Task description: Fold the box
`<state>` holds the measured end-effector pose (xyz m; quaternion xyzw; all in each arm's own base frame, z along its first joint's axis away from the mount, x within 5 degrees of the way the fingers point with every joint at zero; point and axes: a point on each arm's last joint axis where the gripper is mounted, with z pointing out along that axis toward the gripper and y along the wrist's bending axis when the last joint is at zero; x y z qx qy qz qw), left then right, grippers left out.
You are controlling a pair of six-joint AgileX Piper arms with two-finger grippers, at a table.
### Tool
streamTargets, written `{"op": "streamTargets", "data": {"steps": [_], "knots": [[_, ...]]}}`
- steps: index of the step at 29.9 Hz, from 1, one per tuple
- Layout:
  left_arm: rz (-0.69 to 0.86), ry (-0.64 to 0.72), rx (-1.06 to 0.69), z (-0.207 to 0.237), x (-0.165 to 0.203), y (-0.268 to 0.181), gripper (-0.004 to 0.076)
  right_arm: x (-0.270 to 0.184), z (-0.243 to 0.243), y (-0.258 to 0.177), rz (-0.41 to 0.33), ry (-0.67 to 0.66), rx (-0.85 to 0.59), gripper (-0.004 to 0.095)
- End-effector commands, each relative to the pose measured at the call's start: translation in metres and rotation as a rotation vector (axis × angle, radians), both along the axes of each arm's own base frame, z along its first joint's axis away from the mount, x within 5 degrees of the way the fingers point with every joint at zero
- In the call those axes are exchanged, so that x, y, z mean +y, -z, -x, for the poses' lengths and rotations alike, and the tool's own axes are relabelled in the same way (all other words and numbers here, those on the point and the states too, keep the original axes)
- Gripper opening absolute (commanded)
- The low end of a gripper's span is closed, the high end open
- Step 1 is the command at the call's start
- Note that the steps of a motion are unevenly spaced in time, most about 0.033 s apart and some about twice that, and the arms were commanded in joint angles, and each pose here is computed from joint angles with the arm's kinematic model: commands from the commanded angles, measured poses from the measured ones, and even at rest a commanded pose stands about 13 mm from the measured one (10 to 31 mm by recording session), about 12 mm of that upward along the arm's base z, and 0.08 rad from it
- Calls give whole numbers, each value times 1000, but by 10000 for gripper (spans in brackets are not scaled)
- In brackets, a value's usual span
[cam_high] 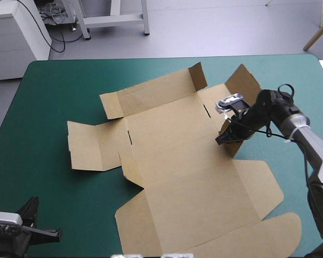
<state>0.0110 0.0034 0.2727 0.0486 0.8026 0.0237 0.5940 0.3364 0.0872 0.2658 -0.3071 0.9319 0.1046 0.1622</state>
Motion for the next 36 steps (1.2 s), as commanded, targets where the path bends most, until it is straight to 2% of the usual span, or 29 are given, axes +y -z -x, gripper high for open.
{"op": "streamTargets", "data": {"steps": [1,7,12,16,26,36], "knots": [[16,4,-105,3,0,-12,-10,24,-9,-29,75,-225,-142,-14],[16,4,-105,3,0,-12,-10,72,-24,-37,140,-535,-287,-19],[16,4,-105,3,0,-12,-10,107,-32,-38,178,-723,-390,-20],[16,4,-105,3,0,-12,-10,131,-37,-38,237,-879,-474,-20],[16,4,-105,3,0,-12,-10,148,-51,-30,273,-966,-598,-20],[16,4,-105,3,0,-12,-10,157,-59,-22,281,-983,-675,-20]]}}
